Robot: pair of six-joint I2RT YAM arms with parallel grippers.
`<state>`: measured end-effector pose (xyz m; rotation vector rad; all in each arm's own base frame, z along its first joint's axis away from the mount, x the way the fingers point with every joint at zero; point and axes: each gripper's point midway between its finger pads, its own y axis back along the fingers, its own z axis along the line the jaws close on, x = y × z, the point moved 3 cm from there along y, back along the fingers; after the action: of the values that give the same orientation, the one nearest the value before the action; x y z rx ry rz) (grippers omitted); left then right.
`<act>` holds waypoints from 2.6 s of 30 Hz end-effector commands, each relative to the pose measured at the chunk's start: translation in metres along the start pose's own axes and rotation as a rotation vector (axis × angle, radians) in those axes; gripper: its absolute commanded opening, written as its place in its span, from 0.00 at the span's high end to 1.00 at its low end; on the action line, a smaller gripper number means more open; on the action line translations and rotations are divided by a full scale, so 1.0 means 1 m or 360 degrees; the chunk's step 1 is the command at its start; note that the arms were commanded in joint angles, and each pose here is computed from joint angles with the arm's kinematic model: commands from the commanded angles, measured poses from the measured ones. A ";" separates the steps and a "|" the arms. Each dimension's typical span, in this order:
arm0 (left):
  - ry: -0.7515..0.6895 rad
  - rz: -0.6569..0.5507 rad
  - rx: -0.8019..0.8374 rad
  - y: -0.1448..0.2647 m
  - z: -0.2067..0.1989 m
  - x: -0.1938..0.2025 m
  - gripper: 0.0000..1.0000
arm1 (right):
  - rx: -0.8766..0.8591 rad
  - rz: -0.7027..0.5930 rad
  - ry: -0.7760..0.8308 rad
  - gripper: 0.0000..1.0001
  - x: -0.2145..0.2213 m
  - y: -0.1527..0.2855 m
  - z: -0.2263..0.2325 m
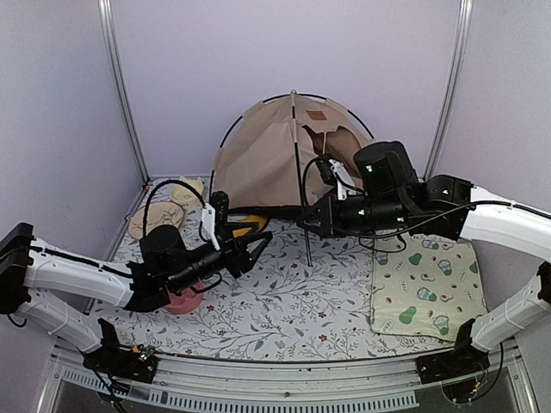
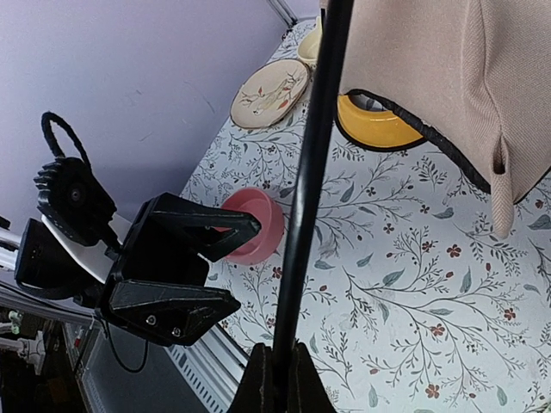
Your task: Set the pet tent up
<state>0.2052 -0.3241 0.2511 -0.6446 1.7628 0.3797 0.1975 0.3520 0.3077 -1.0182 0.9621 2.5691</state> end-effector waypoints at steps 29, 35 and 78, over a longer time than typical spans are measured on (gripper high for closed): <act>-0.0115 -0.0038 -0.0121 -0.095 -0.018 0.025 0.54 | -0.0072 0.0041 0.0072 1.00 0.006 0.030 0.013; -0.0111 -0.0034 -0.0173 -0.114 -0.016 0.030 0.51 | -0.0077 0.0017 0.0043 1.00 0.001 0.038 0.015; -0.0219 -0.0279 -0.0165 -0.123 -0.021 0.016 0.68 | -0.0365 -0.0178 -0.0325 1.00 -0.034 0.061 0.025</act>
<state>0.2702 -0.4345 0.2356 -0.8227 1.5848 0.4870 0.1855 0.3163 0.3389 -0.7652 0.7776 2.6385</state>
